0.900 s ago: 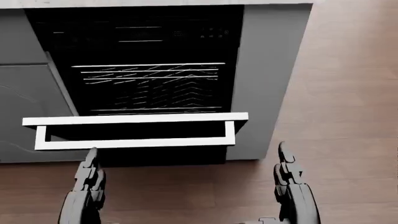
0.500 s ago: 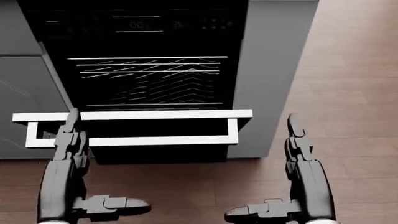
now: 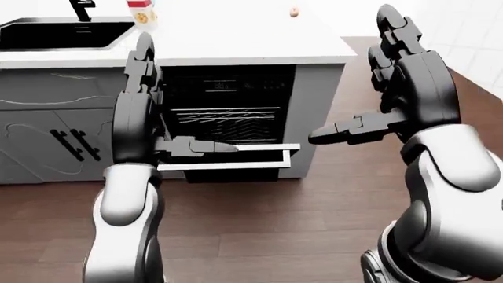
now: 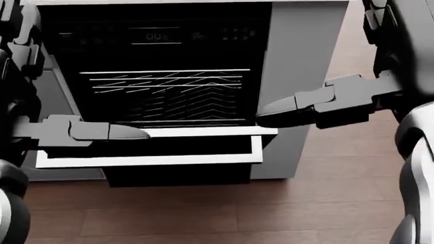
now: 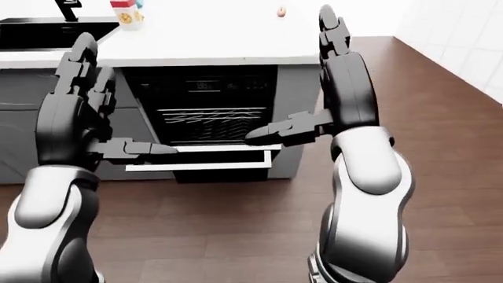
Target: Close the dishwasher door
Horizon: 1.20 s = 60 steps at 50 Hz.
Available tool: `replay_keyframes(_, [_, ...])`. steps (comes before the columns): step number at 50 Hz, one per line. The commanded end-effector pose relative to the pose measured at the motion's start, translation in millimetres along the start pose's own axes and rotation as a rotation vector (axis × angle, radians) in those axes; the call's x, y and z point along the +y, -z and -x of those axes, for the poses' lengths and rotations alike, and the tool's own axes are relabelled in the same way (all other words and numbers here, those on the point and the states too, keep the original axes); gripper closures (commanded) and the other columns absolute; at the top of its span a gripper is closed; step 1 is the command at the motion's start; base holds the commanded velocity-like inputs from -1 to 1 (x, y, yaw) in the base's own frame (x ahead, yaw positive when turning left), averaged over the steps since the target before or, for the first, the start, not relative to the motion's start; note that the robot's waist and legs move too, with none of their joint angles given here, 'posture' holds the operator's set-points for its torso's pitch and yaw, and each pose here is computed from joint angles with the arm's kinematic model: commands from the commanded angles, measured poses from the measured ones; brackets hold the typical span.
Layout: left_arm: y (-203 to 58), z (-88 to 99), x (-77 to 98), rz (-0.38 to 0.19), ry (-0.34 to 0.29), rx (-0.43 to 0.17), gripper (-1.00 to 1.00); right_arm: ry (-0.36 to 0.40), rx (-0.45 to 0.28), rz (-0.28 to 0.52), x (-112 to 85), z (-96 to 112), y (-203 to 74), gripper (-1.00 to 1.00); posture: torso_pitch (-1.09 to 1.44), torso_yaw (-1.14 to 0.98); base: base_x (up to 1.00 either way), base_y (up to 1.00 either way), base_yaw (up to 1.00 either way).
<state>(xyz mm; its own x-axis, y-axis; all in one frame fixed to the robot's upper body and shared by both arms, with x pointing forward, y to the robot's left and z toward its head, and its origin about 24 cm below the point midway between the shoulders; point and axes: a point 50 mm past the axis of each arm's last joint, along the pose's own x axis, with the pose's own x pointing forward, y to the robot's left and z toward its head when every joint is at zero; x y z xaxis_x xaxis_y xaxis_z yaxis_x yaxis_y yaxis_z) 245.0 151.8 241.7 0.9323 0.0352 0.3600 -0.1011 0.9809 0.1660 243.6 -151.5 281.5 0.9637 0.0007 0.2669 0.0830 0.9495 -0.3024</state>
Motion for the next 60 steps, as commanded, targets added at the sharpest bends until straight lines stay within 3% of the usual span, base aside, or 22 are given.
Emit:
replay_keyframes(1, [-13,1.0,-0.1,-0.005,-0.006,-0.084,-1.00,0.022,-0.088,0.002,-4.8,2,-13,-1.00,0.00,0.00,0.00,0.00,0.00])
replay_keyframes(31, [-5,3.4,-4.0,-0.006,0.017,-0.068,-1.00,-0.030,-0.087,0.000,6.3,-3,-8,-1.00,0.00,0.00,0.04,-0.49,0.00])
replay_keyframes(60, [2,3.6,-5.8,-0.008,0.021,-0.056,-1.00,-0.042,-0.088,-0.017,8.9,-3,-5,-1.00,0.00,0.00,0.27,-0.06,0.00])
